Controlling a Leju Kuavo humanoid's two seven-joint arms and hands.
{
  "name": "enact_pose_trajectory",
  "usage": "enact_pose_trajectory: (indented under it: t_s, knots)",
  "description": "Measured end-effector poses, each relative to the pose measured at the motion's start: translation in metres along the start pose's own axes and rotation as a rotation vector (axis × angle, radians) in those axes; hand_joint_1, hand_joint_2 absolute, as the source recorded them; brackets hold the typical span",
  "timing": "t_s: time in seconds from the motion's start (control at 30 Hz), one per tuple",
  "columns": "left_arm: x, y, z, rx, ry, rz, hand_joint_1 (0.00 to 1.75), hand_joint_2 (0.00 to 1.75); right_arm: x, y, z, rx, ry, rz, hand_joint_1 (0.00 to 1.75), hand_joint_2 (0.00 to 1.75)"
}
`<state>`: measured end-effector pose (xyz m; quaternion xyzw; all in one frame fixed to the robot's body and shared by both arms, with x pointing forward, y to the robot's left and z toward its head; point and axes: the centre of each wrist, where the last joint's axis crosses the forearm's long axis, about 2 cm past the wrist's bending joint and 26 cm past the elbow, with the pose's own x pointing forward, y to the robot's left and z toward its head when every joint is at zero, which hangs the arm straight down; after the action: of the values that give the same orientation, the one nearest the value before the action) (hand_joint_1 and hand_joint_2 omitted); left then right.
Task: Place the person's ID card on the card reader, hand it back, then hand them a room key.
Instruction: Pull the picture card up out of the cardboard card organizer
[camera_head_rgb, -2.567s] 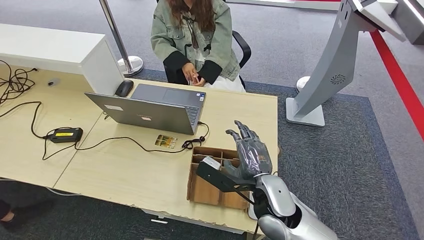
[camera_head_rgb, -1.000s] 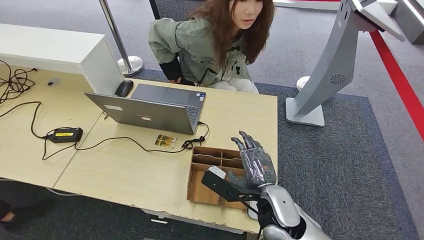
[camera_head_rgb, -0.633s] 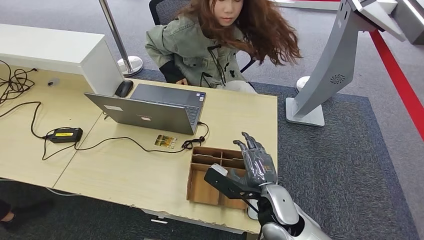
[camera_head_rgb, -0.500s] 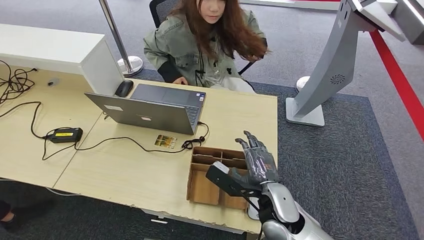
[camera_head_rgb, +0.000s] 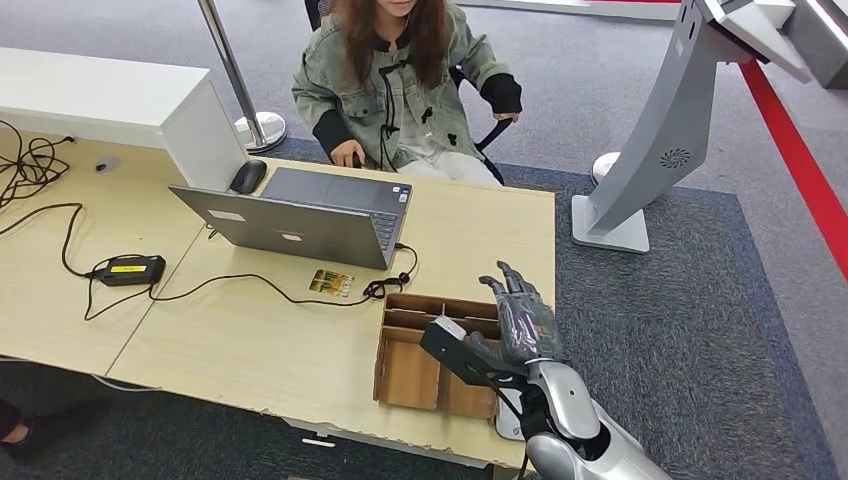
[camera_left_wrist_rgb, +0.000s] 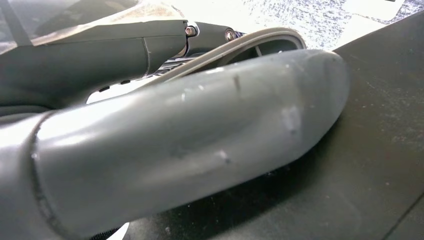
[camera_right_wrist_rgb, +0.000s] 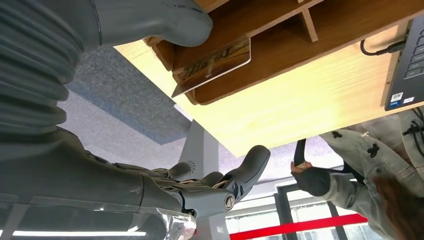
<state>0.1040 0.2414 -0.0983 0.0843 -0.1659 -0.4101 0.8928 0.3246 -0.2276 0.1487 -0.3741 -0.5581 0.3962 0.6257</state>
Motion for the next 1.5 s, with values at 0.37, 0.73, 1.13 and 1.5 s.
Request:
enact_pose_trajectory:
  t_s: [0.37, 0.73, 1.13, 1.5]
  knots:
    - [0.002, 0.0, 0.0, -0.001, 0.005, -0.004, 0.0, 0.0, -0.004, 0.002, -0.002, -0.001, 0.021, 0.011, 0.51, 1.75]
    - [0.003, 0.0, 0.0, 0.0, 0.002, -0.006, 0.0, 0.0, -0.008, 0.002, -0.003, -0.008, 0.035, 0.01, 0.59, 1.75]
    - [0.006, -0.001, 0.0, -0.001, 0.005, -0.019, 0.0, 0.0, -0.011, 0.002, -0.002, -0.011, 0.052, 0.005, 0.63, 1.75]
    - [0.008, -0.002, 0.0, 0.001, 0.002, -0.02, 0.0, 0.0, -0.014, 0.003, -0.002, -0.01, 0.06, 0.003, 0.61, 1.75]
